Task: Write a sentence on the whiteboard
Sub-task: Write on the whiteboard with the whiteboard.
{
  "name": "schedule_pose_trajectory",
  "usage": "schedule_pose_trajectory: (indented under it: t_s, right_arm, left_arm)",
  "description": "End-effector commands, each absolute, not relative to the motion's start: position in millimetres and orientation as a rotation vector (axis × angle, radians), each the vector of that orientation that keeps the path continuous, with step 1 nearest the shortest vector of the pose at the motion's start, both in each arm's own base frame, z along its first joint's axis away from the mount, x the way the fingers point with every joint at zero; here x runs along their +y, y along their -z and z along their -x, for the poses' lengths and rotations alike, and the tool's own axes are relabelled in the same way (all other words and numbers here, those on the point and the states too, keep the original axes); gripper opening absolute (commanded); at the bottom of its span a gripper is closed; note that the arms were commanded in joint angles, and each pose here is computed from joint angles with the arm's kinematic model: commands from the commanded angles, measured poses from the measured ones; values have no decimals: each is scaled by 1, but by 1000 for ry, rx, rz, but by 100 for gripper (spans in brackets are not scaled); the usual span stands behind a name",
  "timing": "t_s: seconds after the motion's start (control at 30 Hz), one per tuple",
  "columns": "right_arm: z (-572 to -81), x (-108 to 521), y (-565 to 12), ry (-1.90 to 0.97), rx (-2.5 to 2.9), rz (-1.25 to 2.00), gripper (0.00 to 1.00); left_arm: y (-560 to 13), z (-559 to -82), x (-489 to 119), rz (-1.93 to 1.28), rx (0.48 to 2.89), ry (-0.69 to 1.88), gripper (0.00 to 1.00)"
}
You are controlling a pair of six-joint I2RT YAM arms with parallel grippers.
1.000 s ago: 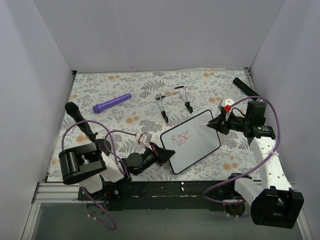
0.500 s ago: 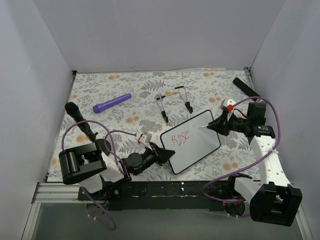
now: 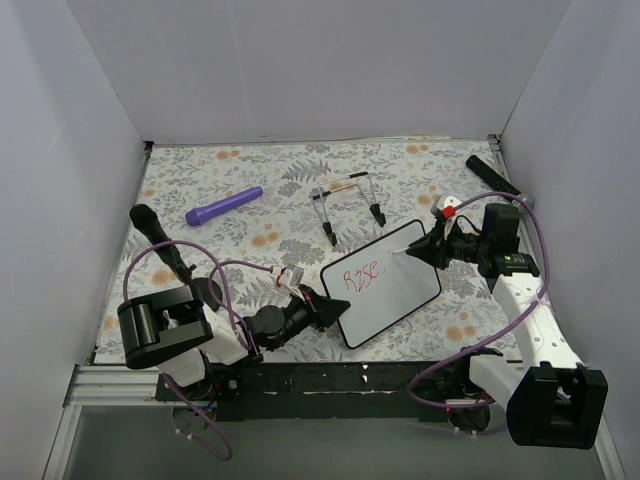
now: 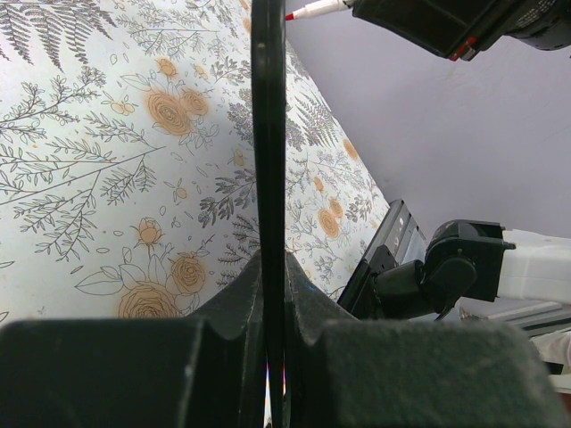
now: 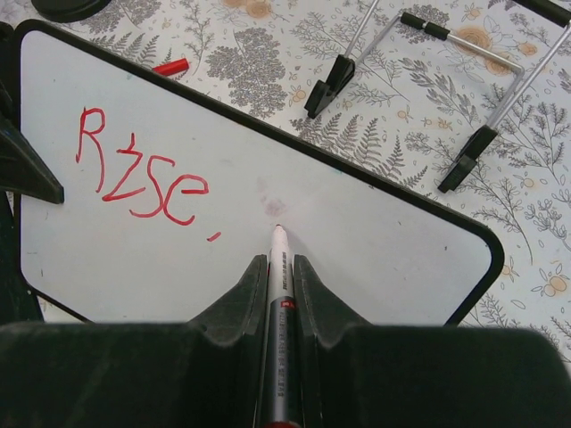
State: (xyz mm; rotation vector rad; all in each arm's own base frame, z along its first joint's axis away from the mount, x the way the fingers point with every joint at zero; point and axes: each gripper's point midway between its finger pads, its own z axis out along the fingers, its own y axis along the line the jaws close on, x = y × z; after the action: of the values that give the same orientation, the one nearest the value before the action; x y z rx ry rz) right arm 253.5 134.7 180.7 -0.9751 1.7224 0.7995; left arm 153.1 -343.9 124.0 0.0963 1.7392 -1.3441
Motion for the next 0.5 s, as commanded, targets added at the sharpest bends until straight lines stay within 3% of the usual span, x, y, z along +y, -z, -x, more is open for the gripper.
schedule_pose_trajectory:
  t_s: [0.0,0.47]
  right_arm:
    - [-268,136,-189,-747,1696,949,1]
    - [-265,149,-182,-773,1703,983,1]
  left_arm:
    - [-153,-148,-349,-113,1627,1423,0]
    - [-153,-146,-351,-124,1623,1435,0]
